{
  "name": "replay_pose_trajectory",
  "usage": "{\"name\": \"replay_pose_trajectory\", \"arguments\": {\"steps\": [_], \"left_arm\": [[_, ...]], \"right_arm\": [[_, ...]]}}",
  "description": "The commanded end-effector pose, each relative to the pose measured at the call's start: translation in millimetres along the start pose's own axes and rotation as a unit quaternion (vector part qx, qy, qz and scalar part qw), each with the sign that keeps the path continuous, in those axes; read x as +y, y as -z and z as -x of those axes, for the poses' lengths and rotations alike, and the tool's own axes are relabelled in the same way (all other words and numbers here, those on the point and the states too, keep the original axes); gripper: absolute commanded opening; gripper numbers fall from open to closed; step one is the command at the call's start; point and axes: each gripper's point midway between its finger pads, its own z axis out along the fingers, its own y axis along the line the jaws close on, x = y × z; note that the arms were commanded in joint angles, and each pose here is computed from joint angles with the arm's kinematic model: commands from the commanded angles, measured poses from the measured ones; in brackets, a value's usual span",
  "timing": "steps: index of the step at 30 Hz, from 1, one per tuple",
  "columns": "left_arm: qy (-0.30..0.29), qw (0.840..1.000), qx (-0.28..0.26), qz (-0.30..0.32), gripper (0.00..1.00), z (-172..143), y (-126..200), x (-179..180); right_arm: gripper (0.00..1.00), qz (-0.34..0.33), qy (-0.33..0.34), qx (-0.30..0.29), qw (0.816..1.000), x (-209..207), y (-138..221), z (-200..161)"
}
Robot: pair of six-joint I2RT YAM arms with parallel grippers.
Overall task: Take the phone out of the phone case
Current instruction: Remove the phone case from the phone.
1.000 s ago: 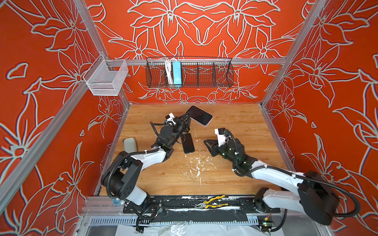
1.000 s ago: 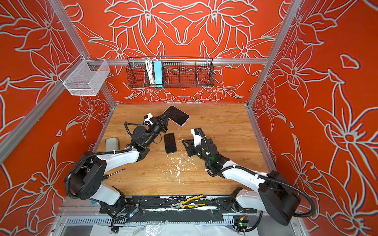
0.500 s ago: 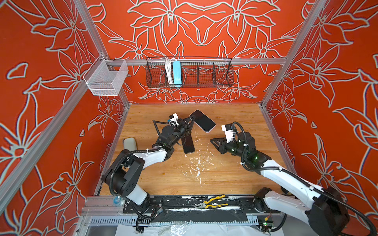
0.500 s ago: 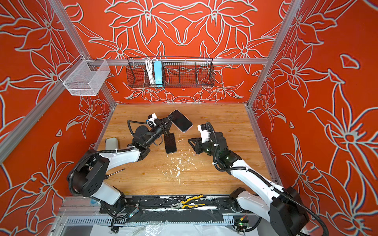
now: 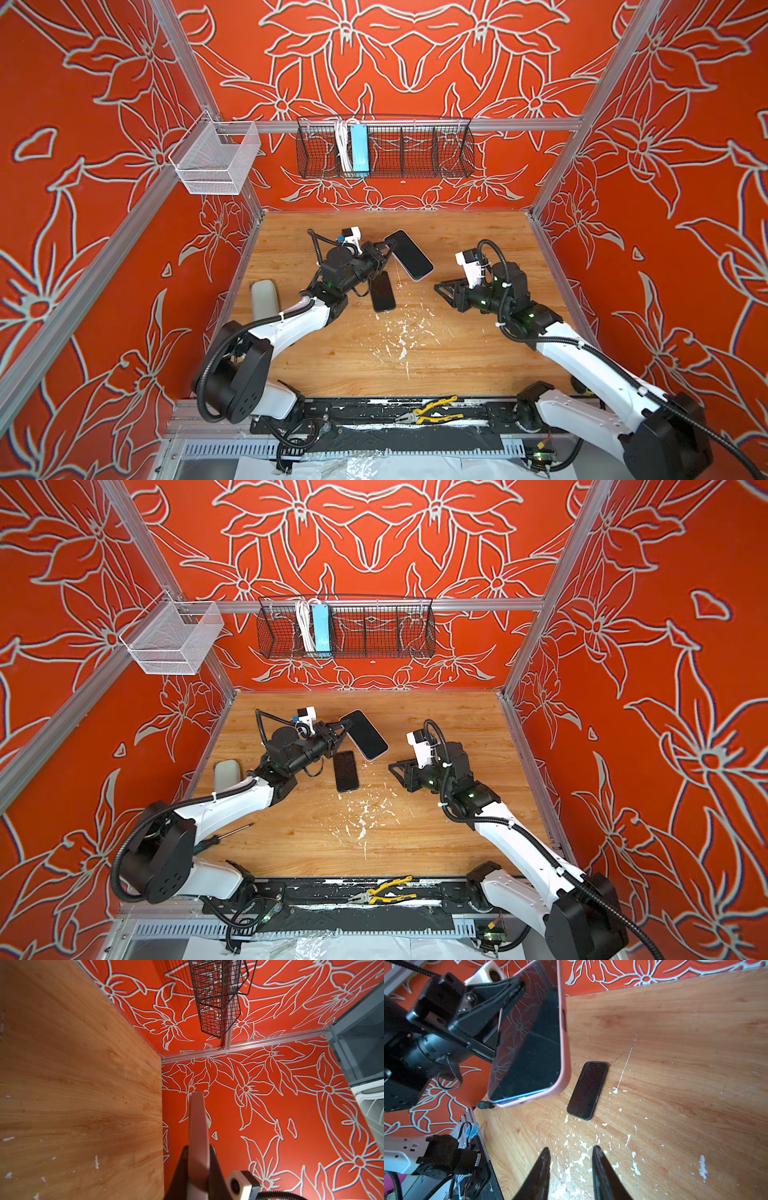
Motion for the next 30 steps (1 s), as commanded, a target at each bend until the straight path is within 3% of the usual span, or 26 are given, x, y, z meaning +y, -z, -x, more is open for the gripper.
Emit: {"name": "replay_pose_trajectory", "arguments": {"steps": [1, 15, 16, 17, 22, 30], "left_arm": [[-0.099, 0.995, -0.001, -0.001, 0.00, 7.4, 14.2, -30.6], [-0.260, 0.962, 0.079, -0.023, 0.00, 13.9, 42.6, -51.7], [-0.267, 0.960, 0.083, -0.030, 0.00, 16.2, 44.7, -53.2], [-0.277, 0.955, 0.093, -0.044, 0.00, 16.0, 46.9, -56.2], [-0.323, 0.933, 0.131, -0.092, 0.00, 12.0, 53.2, -70.6], [-0.377, 0.896, 0.179, -0.153, 0.00, 1.9, 55.0, -83.8]], "right_arm": [[0.40, 0.013, 0.018, 0.001, 1.000, 4.7, 3.4, 13.4], [0.68, 0.041, 0.050, 0.037, 0.997, 15.1, -1.8, 37.1], [0.79, 0.047, 0.053, 0.044, 0.997, 17.4, -1.8, 37.6], [0.97, 0.053, 0.059, 0.052, 0.996, 19.7, -1.1, 38.2], [0.98, 0.088, 0.079, 0.099, 0.988, 31.9, -0.8, 34.1], [0.96, 0.126, 0.113, 0.106, 0.980, 46.2, 1.4, 39.1]]}}
